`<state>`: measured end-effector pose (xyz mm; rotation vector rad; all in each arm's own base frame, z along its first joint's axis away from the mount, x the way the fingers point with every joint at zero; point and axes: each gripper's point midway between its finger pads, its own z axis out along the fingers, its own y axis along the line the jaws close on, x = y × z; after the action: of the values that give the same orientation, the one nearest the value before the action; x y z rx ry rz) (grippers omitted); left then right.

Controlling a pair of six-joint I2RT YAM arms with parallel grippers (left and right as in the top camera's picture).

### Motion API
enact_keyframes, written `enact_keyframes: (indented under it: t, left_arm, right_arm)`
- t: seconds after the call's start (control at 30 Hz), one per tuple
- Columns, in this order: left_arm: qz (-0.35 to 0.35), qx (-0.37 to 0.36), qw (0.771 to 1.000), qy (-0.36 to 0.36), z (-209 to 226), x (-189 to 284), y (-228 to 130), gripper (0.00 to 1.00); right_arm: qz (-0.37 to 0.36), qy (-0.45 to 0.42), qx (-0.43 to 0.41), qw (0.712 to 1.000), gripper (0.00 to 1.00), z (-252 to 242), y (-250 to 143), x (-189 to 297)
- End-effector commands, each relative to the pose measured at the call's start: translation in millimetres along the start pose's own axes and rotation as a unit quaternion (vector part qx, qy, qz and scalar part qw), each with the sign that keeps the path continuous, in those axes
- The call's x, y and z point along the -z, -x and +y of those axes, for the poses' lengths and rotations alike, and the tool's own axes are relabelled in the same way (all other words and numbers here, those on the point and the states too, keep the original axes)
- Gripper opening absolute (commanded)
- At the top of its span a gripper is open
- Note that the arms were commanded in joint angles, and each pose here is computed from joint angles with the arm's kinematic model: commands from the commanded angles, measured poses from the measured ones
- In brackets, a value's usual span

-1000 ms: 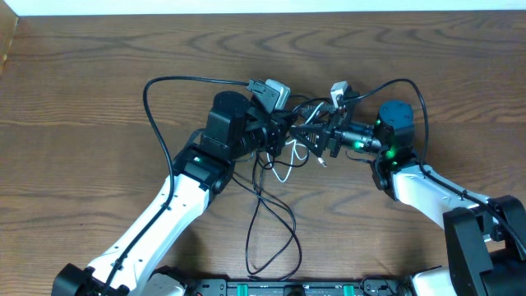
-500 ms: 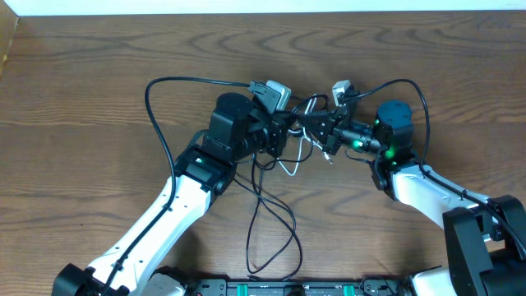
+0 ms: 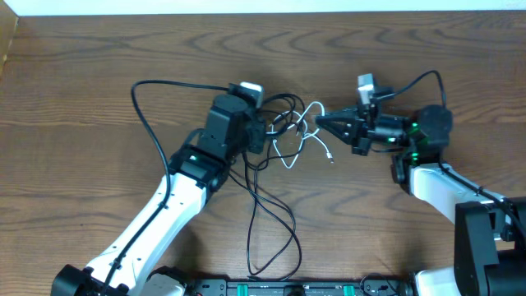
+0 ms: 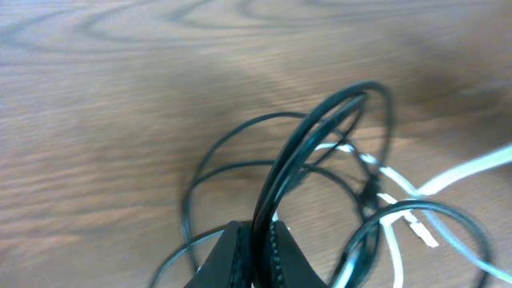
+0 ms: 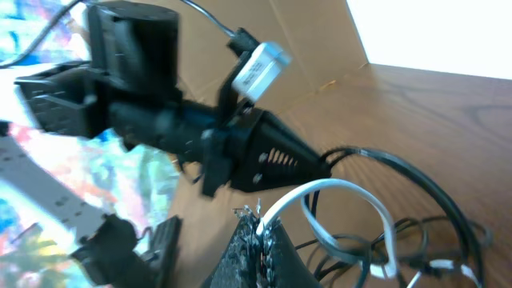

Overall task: Untangle cables
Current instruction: 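Pull the white cable rightward with the right gripper, left gripper moving left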

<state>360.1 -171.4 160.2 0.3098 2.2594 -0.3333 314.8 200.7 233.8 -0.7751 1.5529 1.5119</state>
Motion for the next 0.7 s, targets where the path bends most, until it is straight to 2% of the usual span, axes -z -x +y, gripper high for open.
enact_keyframes:
  t: [0.0,0.2,0.67]
  left_arm:
    - [0.000,0.017,0.999,0.051,32.8,6.3,2.1,0.08]
    - [0.025,0.059,0.993,0.101,81.4,12.5,-10.0,0.07]
    - [0.023,0.122,0.978,0.168,149.0,29.0,-16.0,0.08]
  right_arm:
    - [0.034,0.030,-0.042,0.998,0.01,8.9,-8.9,14.0]
    - [0.036,0.017,-0.079,0.996,0.01,-0.6,-12.0,29.7]
    - [0.009,-0.028,-0.119,0.992,0.01,-18.7,-22.0,59.2]
